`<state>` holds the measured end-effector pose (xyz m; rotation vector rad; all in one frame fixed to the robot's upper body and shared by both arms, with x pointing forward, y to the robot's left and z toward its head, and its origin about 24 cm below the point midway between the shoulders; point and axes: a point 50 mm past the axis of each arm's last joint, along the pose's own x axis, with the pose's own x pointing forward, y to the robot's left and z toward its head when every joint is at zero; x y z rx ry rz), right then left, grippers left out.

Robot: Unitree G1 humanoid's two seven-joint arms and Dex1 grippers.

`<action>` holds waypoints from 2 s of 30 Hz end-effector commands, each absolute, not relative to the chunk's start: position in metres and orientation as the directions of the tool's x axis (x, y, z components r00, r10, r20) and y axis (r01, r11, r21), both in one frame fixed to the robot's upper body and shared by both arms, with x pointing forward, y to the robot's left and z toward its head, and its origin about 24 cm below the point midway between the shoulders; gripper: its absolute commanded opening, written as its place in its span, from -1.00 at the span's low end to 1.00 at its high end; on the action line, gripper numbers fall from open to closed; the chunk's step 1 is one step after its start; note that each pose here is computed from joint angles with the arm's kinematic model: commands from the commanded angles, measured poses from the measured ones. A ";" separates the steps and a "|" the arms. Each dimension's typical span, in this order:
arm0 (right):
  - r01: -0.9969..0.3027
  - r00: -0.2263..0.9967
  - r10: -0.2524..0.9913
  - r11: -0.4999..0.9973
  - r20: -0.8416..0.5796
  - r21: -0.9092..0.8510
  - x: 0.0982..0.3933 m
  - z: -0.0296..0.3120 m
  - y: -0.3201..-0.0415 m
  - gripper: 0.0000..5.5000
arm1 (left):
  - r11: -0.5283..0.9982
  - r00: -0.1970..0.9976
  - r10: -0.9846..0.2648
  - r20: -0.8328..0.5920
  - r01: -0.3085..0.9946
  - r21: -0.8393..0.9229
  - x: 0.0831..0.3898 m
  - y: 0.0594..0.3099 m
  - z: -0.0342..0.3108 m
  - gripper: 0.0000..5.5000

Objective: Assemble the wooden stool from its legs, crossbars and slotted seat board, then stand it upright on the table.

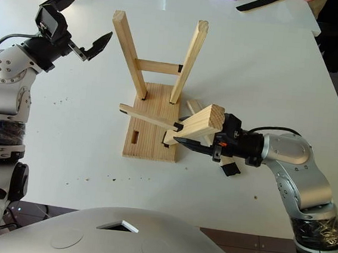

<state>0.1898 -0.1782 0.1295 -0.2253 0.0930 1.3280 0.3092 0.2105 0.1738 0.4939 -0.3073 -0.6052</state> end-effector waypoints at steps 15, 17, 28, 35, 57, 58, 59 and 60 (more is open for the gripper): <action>-0.973 0.229 0.942 0.211 -0.245 -0.095 0.194 0.136 -0.184 -0.26 | 0.728 0.793 -0.591 0.151 0.442 0.525 0.305 0.210 0.173 0.96; -0.974 0.226 0.941 0.210 -0.251 -0.091 0.193 0.136 -0.185 -0.26 | 0.728 0.793 -0.590 0.152 0.442 0.524 0.305 0.210 0.173 0.96; -0.980 0.197 0.943 0.190 -0.268 -0.054 0.189 0.129 -0.185 -0.26 | 0.727 0.790 -0.593 0.154 0.444 0.523 0.304 0.208 0.172 0.96; -0.988 0.139 0.933 0.154 -0.331 0.019 0.179 0.118 -0.191 -0.26 | 0.720 0.785 -0.601 0.151 0.451 0.527 0.303 0.207 0.172 0.96; -0.995 0.089 0.924 0.099 -0.373 0.008 0.217 0.118 -0.179 -0.26 | 0.736 0.788 -0.595 0.157 0.456 0.501 0.294 0.197 0.164 0.96; -0.995 0.088 0.923 0.099 -0.375 0.011 0.218 0.117 -0.179 -0.26 | 0.736 0.788 -0.595 0.157 0.456 0.500 0.294 0.197 0.164 0.96; -0.995 0.087 0.922 0.100 -0.376 0.014 0.218 0.116 -0.179 -0.26 | 0.738 0.789 -0.593 0.158 0.455 0.499 0.294 0.197 0.164 0.96; -0.994 0.090 0.921 0.106 -0.378 0.021 0.218 0.115 -0.179 -0.26 | 0.739 0.790 -0.592 0.159 0.454 0.498 0.294 0.198 0.164 0.96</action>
